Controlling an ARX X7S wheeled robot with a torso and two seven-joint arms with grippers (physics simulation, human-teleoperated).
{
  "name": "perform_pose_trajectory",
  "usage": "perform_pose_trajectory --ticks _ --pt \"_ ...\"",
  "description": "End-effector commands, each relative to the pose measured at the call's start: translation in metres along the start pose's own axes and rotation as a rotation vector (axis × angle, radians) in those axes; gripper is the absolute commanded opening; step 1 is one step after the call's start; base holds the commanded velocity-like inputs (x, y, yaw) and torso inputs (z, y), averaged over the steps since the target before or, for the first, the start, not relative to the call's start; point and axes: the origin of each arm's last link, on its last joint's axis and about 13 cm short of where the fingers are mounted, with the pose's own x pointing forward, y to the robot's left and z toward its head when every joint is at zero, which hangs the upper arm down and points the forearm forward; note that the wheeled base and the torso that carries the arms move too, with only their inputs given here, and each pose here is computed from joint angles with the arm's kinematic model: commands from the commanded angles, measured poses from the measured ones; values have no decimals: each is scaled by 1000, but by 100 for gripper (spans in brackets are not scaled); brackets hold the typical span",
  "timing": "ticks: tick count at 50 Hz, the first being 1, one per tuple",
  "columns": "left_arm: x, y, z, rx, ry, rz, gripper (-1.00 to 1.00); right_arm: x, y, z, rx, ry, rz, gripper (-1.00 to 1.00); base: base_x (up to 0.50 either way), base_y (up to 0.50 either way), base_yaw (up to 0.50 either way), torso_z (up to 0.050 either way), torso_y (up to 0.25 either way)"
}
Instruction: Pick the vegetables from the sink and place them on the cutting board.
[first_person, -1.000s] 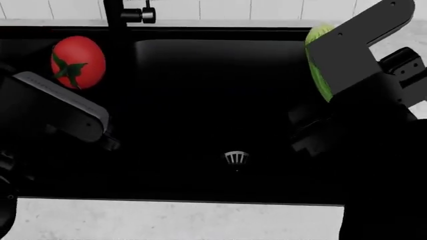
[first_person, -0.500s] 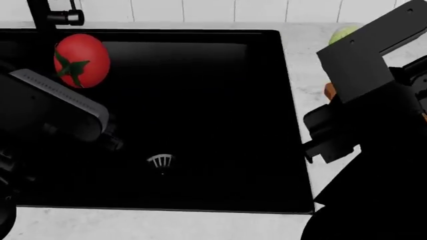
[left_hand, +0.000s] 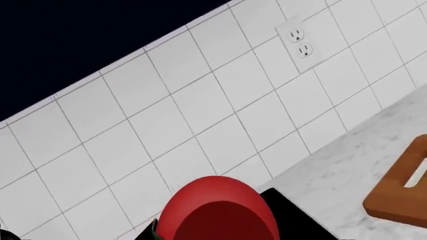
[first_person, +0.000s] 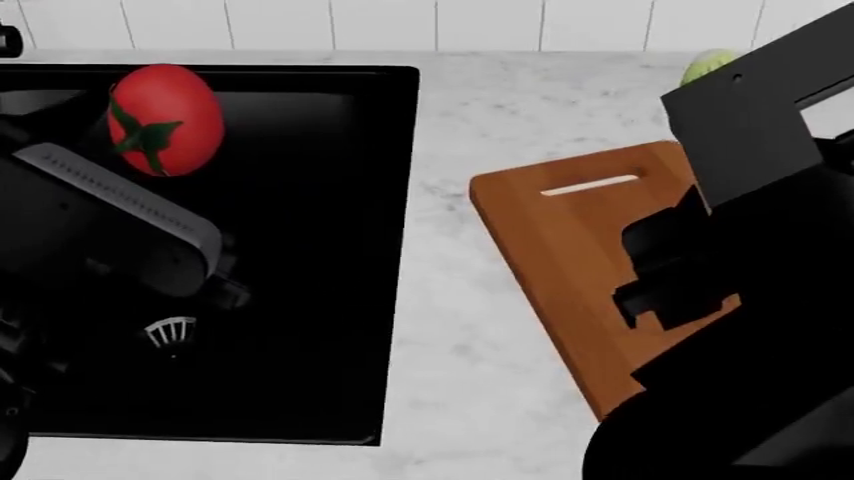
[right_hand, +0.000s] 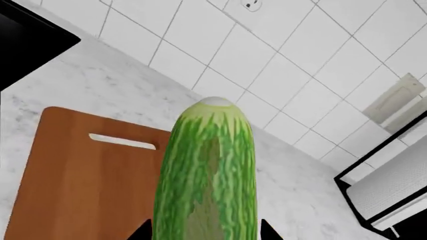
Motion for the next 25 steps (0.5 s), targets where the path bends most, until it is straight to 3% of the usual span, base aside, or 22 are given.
perform_pose_trajectory --ticks 1,25 --pt "-1 -1 6 -9 -33 21 -100 -2 -1 0 -5 11 -13 -100 0 -500 0 0 0" --pt "-2 -2 4 -25 -26 14 -100 1 3 1 -20 3 25 -100 32 -500 0 0 1"
